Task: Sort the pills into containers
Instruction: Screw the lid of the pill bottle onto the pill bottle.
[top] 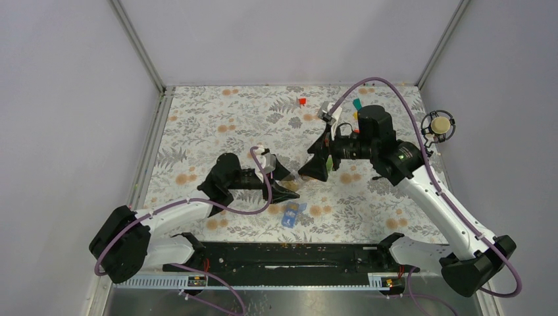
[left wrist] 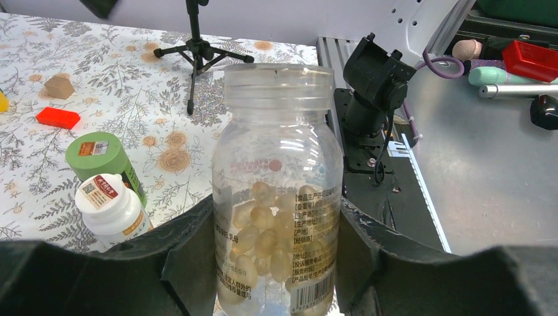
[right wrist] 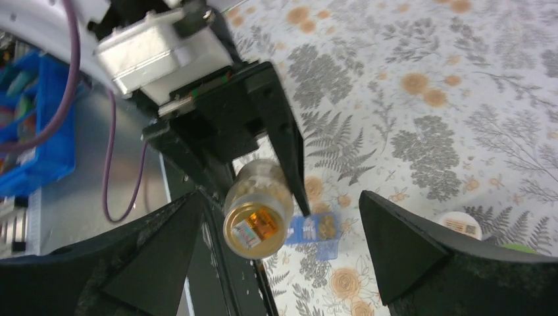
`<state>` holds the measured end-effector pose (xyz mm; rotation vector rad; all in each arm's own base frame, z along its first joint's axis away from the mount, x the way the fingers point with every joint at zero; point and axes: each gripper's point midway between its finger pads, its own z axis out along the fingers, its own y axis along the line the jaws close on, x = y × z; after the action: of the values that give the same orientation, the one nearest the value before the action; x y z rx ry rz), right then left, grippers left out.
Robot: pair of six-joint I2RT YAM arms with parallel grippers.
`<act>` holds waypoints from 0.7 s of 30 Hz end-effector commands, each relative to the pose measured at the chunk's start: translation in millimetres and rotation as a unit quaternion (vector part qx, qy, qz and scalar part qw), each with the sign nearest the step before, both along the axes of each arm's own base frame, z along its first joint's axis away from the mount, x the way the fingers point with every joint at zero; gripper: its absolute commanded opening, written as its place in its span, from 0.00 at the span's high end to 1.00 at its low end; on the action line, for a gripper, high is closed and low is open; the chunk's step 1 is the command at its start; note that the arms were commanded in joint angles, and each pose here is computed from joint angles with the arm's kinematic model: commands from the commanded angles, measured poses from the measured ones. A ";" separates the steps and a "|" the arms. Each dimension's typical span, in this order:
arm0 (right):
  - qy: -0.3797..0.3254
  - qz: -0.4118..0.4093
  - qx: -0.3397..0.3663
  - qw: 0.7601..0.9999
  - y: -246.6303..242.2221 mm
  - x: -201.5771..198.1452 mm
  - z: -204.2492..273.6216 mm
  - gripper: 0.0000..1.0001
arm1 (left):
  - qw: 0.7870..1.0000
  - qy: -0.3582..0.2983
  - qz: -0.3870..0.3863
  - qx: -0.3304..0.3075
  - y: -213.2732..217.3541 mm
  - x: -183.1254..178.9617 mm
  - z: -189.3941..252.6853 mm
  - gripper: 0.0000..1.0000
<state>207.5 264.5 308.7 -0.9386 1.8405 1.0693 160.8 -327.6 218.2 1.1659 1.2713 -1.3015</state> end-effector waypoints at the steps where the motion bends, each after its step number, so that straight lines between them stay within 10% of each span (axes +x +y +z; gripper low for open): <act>1: -0.001 0.114 -0.019 0.993 -2.3 -35.4 -17.8 0.03 | 0.998 -0.052 -0.002 -0.036 -0.3 1.4 34.6 1.00; 15: 0.019 0.100 -0.018 0.995 10.1 -26.1 -25.9 0.21 | 0.998 -0.054 0.006 -0.039 -2.2 6.7 42.4 1.00; 21: 0.017 0.038 0.001 0.999 14.3 -6.2 -12.9 0.45 | 0.998 -0.058 0.009 -0.038 -2.2 7.8 45.3 1.00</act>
<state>184.3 273.2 279.5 -1.1028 1.8777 1.1786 165.3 -327.4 227.2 1.1580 1.2685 -1.2785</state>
